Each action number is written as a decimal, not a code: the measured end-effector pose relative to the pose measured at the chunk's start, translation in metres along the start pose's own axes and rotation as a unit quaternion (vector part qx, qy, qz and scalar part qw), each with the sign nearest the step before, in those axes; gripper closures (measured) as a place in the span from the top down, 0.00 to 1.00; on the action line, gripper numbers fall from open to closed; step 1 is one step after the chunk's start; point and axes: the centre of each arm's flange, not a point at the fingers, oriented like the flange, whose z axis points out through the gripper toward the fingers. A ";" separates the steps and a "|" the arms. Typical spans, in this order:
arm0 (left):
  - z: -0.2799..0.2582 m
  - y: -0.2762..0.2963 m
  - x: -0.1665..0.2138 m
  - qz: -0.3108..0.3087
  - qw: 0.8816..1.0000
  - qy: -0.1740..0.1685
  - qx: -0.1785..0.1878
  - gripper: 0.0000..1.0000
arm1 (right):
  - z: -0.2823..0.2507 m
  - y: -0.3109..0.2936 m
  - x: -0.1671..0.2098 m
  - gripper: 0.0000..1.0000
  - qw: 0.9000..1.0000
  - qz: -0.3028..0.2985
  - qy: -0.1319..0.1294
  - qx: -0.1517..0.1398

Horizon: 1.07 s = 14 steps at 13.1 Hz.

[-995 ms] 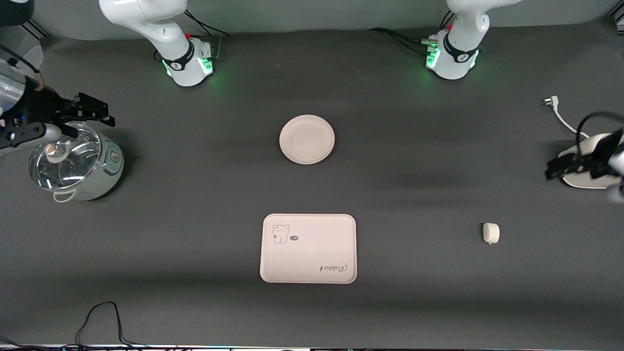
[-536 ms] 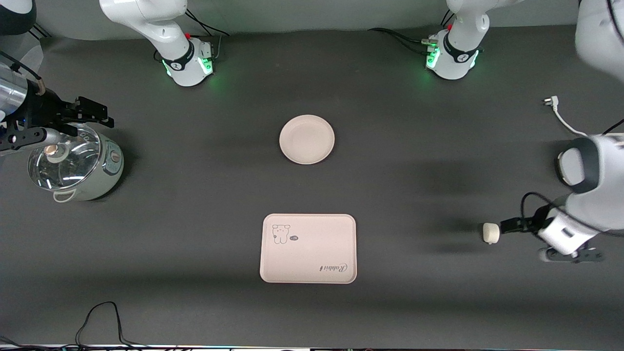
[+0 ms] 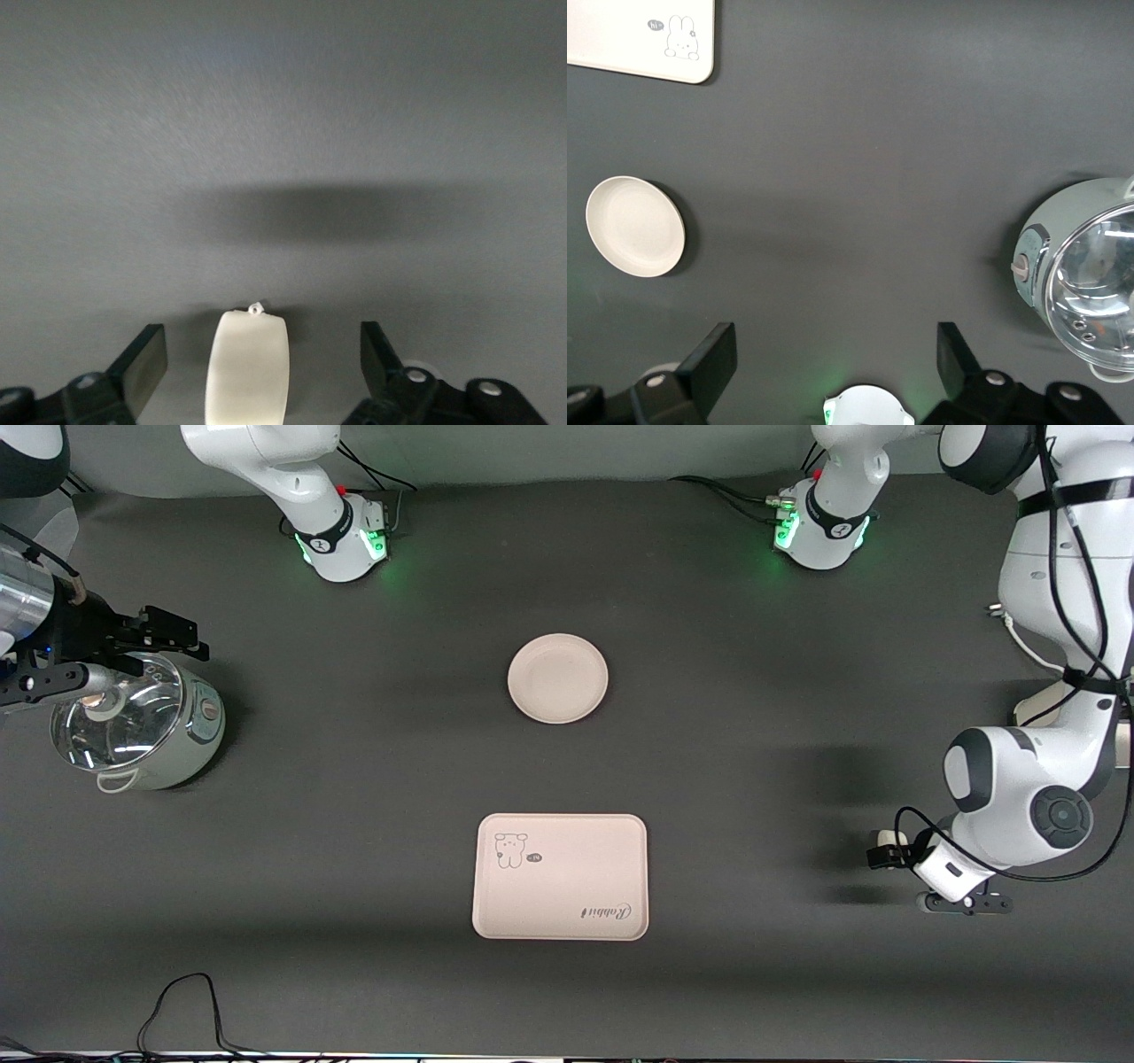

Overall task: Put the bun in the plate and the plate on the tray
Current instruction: 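Grasp the white bun with the left gripper and lift it, then carry the bun over the plate while the right gripper reaches forward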

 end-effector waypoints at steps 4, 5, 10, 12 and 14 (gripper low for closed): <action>0.012 0.001 -0.007 -0.007 1.000 -0.017 -0.001 0.43 | 0.000 0.023 -0.004 1.00 1.000 0.021 -0.014 -0.006; 0.012 0.002 -0.008 -0.008 1.000 -0.022 -0.001 0.31 | 0.000 0.027 -0.005 1.00 1.000 0.025 -0.014 -0.005; -0.025 0.021 -0.013 0.003 0.998 -0.065 0.000 0.13 | -0.014 0.035 -0.004 1.00 0.999 0.033 0.001 -0.006; -0.087 0.068 -0.020 0.010 0.996 -0.091 -0.004 0.13 | -0.023 0.035 -0.002 1.00 0.999 0.033 0.008 -0.008; -0.158 0.151 -0.042 0.004 0.995 -0.103 -0.008 0.11 | -0.022 0.034 0.001 1.00 0.999 0.032 0.005 -0.008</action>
